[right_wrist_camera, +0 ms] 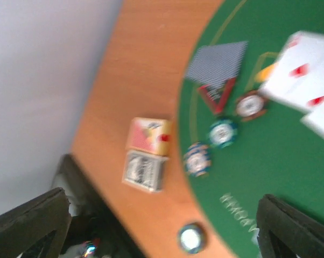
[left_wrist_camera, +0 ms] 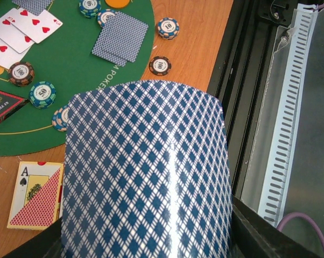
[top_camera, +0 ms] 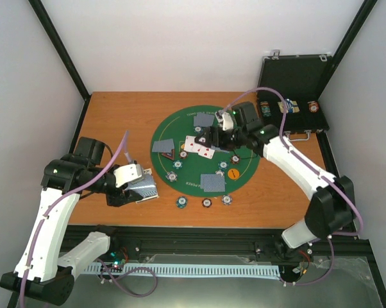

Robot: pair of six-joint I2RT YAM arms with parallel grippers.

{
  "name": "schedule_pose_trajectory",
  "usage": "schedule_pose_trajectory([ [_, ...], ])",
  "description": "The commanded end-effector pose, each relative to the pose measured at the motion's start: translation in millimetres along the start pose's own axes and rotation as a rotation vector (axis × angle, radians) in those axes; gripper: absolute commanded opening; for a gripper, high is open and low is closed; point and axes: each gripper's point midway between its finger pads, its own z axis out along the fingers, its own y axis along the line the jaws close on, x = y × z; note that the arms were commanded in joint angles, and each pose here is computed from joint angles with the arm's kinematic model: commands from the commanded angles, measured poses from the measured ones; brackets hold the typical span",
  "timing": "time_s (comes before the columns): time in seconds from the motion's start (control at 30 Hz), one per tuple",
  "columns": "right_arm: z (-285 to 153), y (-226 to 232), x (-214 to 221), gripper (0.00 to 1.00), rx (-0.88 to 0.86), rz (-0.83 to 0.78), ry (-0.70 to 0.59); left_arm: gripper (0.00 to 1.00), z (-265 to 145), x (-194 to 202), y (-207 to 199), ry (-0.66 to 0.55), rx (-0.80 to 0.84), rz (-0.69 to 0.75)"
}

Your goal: Distribute texas hold em gaming equipment

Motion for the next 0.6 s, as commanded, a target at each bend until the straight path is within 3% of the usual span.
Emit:
schedule_pose_trajectory([
  [0.0,-18,74,27,0.96,-0.306,0.025,0.022,0.13,-6,-5,-6,-0.031,-0.002,0.017],
  [0.2,-31,151,71,1.00,-0.506,-0.042,0.076,0.13,-6,-6,-7,-0.035,0.000,0.015],
  [0.57,-10,205,131,0.98,-0.632,-0.072,0.195,0.13,-8,-12,-5,-0.053,-0.001,0.013],
])
